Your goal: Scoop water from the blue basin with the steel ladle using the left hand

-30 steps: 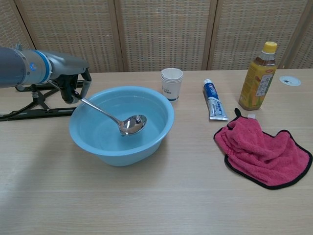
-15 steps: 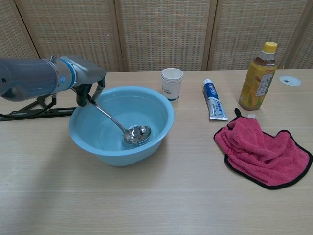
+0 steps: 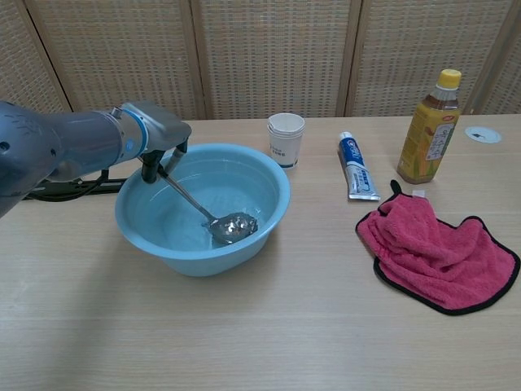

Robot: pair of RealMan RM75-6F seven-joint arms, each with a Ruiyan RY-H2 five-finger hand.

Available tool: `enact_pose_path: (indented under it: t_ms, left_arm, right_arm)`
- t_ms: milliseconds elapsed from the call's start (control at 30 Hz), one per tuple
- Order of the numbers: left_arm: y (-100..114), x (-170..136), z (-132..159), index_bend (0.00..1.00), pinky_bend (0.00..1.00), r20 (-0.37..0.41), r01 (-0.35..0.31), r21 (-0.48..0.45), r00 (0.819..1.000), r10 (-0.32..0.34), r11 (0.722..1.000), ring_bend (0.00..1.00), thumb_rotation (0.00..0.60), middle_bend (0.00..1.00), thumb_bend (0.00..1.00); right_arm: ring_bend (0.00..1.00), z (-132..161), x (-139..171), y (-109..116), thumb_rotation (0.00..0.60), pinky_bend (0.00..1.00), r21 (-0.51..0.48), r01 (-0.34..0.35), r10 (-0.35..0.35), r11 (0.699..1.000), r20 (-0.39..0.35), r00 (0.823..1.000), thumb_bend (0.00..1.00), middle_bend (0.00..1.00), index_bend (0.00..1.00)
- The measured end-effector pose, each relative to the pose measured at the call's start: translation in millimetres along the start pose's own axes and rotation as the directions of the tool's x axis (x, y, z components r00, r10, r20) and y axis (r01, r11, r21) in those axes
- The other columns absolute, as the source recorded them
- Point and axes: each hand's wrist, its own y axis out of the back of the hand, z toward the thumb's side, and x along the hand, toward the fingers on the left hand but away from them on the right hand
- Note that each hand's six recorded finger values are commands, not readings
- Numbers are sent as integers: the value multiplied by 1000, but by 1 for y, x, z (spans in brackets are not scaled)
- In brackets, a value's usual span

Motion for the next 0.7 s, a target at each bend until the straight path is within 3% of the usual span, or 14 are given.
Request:
enact_pose_path:
  t_ms: [333, 700]
  left_arm:
    - [12, -4, -8, 814, 934, 7, -2, -97, 1000, 2, 995, 872, 600, 912, 728]
    - [34, -17, -28, 816, 933, 3, -17, -141, 1000, 17, 990, 872, 600, 912, 728]
  right_arm:
    - [0, -1, -1, -1, 600, 0, -2, -6, 6, 1000, 3, 1000, 0, 0, 0]
    - [0, 2, -1, -5, 600, 0, 5, -15, 15, 1000, -4, 1000, 0, 0, 0]
